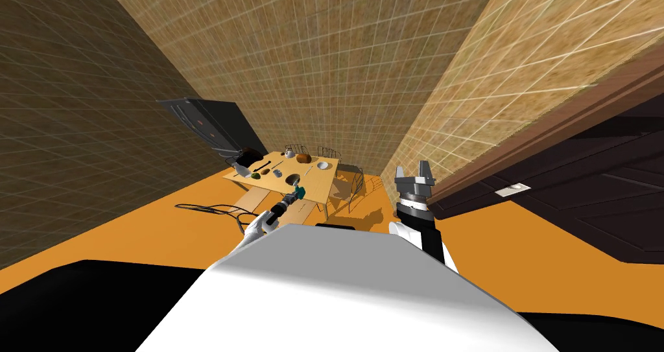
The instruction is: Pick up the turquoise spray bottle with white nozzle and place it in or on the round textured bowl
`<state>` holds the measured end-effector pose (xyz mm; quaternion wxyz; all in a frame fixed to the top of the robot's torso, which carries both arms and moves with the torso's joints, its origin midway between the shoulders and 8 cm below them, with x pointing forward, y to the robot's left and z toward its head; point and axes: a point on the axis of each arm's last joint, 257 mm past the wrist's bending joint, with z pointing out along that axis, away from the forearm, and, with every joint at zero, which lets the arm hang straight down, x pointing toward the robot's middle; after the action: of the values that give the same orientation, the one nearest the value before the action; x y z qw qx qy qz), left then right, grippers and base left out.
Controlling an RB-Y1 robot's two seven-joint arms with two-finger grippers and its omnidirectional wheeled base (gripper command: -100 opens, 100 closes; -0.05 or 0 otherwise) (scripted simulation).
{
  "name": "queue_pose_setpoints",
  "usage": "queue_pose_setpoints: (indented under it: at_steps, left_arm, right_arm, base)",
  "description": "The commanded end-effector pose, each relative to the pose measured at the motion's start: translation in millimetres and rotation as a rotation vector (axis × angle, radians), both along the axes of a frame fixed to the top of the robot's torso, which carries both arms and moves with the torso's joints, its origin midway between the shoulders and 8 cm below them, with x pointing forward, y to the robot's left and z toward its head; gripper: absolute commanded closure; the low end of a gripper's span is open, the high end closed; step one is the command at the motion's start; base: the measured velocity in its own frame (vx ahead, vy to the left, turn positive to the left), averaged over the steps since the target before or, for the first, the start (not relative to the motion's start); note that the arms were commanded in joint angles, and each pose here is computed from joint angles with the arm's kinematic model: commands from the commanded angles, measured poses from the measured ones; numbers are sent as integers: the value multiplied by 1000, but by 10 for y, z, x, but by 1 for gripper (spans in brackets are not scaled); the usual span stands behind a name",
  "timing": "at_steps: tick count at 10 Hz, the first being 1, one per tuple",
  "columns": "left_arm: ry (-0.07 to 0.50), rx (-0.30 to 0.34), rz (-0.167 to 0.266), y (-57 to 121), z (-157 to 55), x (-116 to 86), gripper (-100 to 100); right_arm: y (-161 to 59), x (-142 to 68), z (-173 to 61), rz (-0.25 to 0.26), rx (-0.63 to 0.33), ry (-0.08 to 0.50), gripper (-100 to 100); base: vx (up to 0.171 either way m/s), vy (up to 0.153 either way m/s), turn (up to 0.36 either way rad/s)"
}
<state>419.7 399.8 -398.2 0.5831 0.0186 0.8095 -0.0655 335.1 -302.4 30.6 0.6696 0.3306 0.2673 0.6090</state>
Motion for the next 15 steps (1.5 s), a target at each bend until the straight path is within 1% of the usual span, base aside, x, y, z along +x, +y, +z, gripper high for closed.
queue_pose_setpoints:
  at_steps: [1,5,8,12,15]
  left_arm:
    - [-5,-16,-13,69,60,45,100]
    - [-6,-41,-44,277,214,141,100]
    - [4,-49,-64,449,331,210,100]
    - [37,-42,-77,722,477,289,100]
    - [74,-23,-71,974,580,328,100]
  right_arm:
    - [0,0,0,0,0,0,0]
    - [0,0,0,0,0,0,0]
    - [0,0,0,0,0,0,0]
    - [0,0,0,0,0,0,0]
    - [0,0,0,0,0,0,0]
  base:
    - [-81,-24,135]
    - [-73,-14,85]
    - [-37,-6,47]
    - [11,1,-20]
    - [60,12,-89]
